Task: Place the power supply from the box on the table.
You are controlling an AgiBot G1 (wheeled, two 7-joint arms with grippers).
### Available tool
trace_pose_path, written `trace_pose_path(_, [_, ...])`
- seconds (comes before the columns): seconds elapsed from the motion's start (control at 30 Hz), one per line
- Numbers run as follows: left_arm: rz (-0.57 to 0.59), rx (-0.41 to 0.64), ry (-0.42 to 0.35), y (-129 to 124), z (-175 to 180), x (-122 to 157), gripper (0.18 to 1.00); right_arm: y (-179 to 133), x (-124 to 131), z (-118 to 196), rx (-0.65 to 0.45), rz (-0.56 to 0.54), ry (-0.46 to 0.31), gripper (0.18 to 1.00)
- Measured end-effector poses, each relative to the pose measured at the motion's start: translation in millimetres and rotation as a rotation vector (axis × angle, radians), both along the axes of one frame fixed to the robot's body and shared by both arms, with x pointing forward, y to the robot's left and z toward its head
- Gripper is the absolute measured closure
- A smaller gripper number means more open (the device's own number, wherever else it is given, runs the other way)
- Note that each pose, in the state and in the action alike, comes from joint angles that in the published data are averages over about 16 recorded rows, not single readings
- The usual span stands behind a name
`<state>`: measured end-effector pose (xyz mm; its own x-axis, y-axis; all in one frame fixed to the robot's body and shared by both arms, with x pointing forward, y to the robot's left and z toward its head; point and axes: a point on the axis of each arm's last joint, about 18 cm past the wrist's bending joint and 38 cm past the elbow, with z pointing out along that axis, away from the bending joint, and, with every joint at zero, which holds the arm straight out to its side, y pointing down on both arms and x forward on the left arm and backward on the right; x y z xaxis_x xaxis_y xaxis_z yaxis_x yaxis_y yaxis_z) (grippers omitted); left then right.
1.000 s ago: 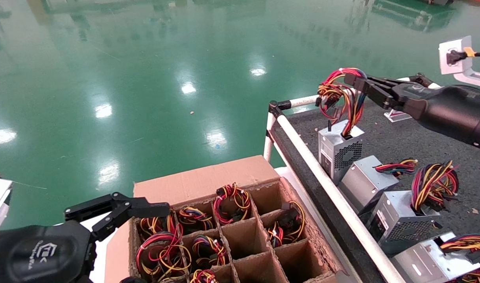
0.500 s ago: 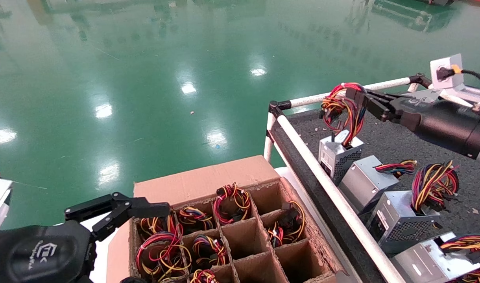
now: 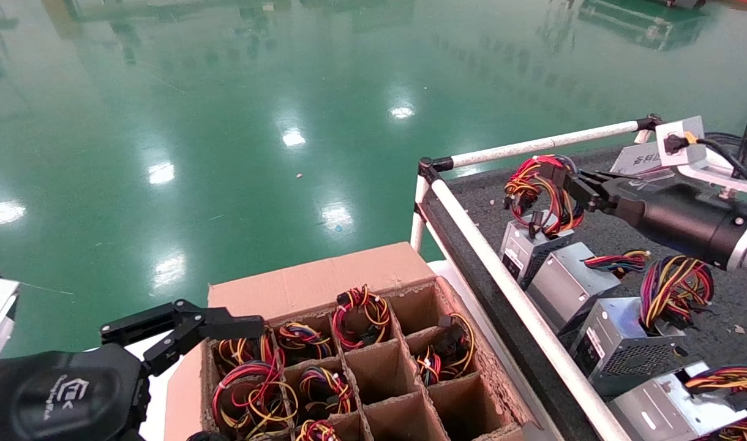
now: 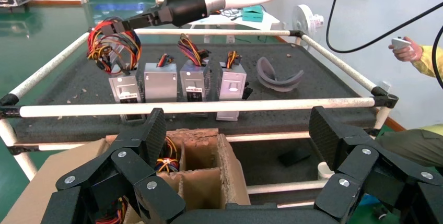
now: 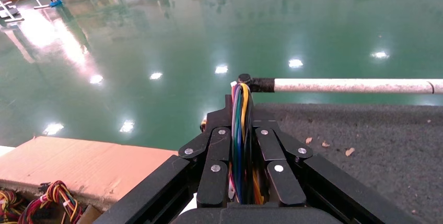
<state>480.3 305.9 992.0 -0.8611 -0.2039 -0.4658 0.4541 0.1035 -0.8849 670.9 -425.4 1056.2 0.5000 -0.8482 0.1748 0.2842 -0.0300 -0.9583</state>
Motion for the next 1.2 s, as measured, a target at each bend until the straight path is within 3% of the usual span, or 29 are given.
trace_pose_path(0.6, [0.0, 0.0, 0.0, 0.1, 0.0, 0.1, 0.184, -2.7, 2.6, -8.0, -0.009, -0.017, 0.023, 0.905])
trace_pose_path(0.8, [0.0, 0.0, 0.0, 0.1, 0.0, 0.1, 0.184, -3.2, 1.5, -6.1, -0.009, -0.015, 0.02, 0.823])
trace_pose_path(1.2, [0.0, 0.0, 0.0, 0.1, 0.0, 0.1, 0.184, -9.7, -4.8, 5.1, -0.015, -0.02, 0.009, 0.567])
